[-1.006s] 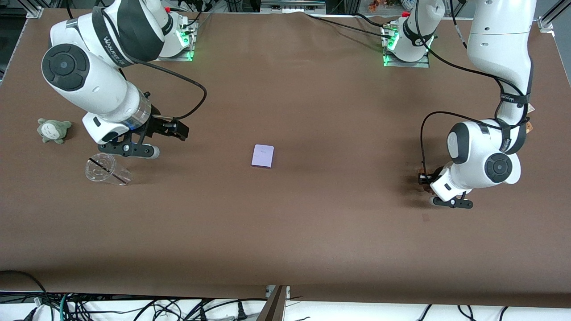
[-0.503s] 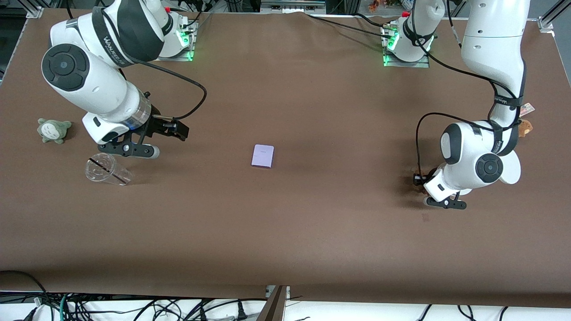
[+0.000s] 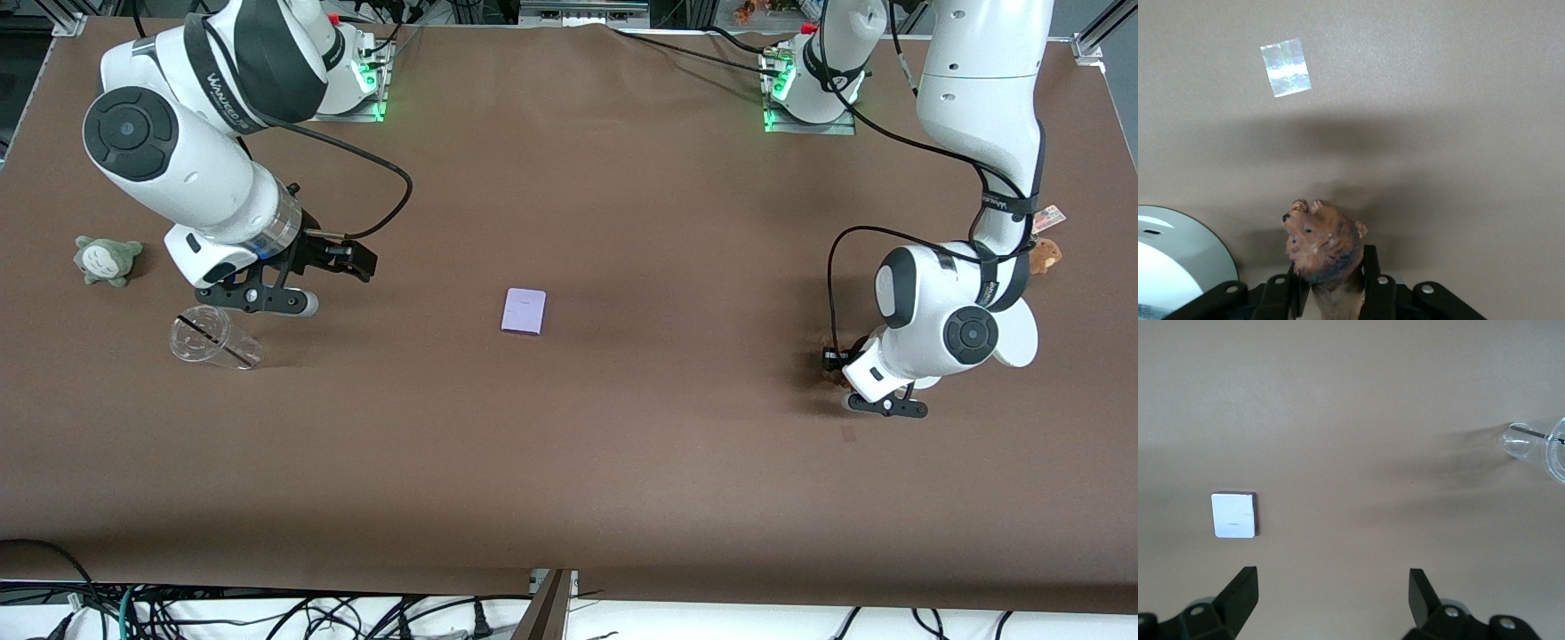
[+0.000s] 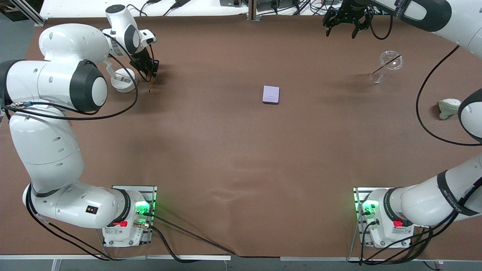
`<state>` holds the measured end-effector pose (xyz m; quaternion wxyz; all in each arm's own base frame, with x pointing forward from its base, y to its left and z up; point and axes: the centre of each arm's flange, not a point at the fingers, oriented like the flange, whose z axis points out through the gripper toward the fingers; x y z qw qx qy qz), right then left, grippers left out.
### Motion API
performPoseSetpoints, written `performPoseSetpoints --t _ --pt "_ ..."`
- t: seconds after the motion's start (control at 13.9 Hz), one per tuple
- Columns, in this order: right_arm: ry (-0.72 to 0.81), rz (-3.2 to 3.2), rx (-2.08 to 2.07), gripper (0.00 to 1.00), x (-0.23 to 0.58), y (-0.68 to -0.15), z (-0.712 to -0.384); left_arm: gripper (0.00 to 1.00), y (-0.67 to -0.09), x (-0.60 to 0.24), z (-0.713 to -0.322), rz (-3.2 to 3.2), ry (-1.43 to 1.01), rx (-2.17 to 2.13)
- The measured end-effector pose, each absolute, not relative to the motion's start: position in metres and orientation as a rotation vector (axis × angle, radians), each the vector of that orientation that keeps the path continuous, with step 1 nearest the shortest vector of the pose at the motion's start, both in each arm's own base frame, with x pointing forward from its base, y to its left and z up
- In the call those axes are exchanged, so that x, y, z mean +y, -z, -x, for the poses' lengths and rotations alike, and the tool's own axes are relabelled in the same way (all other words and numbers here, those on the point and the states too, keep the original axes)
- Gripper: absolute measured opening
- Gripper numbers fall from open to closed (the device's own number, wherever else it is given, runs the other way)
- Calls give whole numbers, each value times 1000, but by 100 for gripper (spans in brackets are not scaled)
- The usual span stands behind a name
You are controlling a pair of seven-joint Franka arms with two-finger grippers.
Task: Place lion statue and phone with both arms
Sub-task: 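Lower the lion beside the lamp while the right gripper reaches the phone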
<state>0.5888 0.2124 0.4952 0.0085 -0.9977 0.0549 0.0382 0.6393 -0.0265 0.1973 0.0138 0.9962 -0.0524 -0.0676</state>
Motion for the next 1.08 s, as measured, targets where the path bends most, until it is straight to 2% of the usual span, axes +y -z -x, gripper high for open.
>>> performPoseSetpoints --t 0.29,0.65,1.01,1.08 --pt "-78 3101 137 100 235 -475 -595 35 -197 -30 -634 -3101 222 -170" --pt "-34 3070 141 100 282 -408 -609 35 -197 -41 -617 -3110 208 -161" --pt "-56 3064 175 100 340 -364 -593 35 -196 -41 -610 -3118 158 -158" --pt "-61 3065 161 100 348 -355 -590 39 -191 -40 -606 -3118 175 -155"
